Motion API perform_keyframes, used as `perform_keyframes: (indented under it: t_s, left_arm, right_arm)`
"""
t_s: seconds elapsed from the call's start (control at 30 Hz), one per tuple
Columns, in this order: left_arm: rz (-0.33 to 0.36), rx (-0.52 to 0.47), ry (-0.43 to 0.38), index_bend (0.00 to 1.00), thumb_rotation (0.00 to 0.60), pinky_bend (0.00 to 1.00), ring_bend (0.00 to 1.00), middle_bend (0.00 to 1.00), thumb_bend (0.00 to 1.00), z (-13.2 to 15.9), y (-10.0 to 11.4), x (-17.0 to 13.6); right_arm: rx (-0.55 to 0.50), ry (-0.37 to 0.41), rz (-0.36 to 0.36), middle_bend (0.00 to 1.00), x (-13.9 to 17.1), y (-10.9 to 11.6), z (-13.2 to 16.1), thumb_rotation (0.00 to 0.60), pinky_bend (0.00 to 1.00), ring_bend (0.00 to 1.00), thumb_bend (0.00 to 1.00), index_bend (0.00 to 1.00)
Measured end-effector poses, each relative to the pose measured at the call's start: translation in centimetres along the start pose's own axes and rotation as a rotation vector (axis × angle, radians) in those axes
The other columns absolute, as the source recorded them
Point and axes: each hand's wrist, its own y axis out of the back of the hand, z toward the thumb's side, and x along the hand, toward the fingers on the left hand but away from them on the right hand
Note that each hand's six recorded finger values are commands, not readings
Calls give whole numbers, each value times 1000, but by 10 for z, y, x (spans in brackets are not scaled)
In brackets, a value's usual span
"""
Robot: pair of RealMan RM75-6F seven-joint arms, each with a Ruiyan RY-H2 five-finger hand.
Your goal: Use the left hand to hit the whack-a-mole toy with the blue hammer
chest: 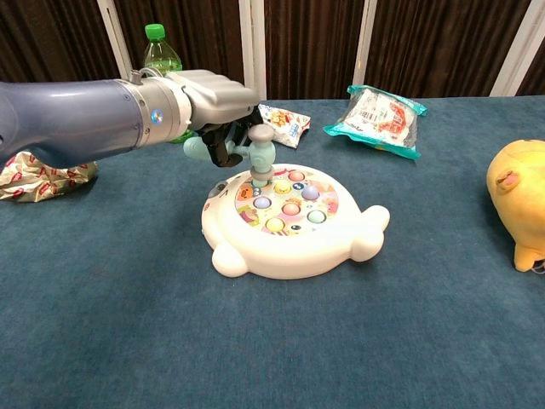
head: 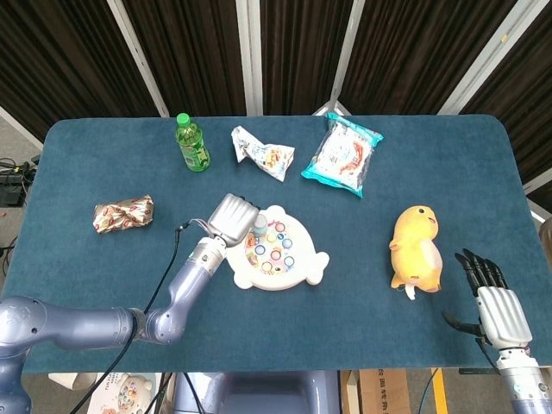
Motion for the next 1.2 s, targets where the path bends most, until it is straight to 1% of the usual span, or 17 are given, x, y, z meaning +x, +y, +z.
perform_keyframes:
  t_s: [0.27, 0.43, 0.6, 0.7, 0.83, 0.9, 1.0, 1.2]
  left_arm:
    - [-26, 20, 16, 622, 600, 558, 424, 472, 578, -5, -10, 1]
    - [-30, 30, 12, 622, 600, 558, 424, 472, 579, -3, -14, 1]
    - [-14, 19, 8, 621, 600, 558, 424, 472, 579, -1, -9, 1]
    - [5, -4, 8, 622, 600, 558, 424, 472, 579, 0, -2, 1]
    - [38, -45, -3, 621, 600, 558, 424, 472, 579, 5, 14, 0]
    - [46, -50, -6, 621, 600, 558, 424, 472, 579, 6, 18, 0]
    - [43, -52, -10, 621, 600, 558, 424, 472, 579, 9, 19, 0]
    - [22, -41, -23, 622, 600, 558, 424, 472, 578, 17, 12, 0]
  right_arm:
    - [-9, -4, 2, 0, 0, 0, 0, 600, 0, 0, 222, 0]
    - [-12, -6, 4, 0, -1, 0, 0, 600, 0, 0, 222, 0]
    - [-12, -5, 4, 0, -1, 0, 0, 600, 0, 0, 222, 0]
    - [-13, -5, 3, 0, -1, 0, 0, 600, 0, 0, 223, 0]
    - [-17, -6, 4, 0, -1, 0, 0, 600, 0, 0, 222, 0]
    - [-17, -5, 5, 0, -1, 0, 1, 600, 0, 0, 222, 0]
    - [-17, -5, 6, 0, -1, 0, 1, 600, 0, 0, 222, 0]
    - [-19, -5, 6, 0, -1, 0, 1, 600, 0, 0, 222, 0]
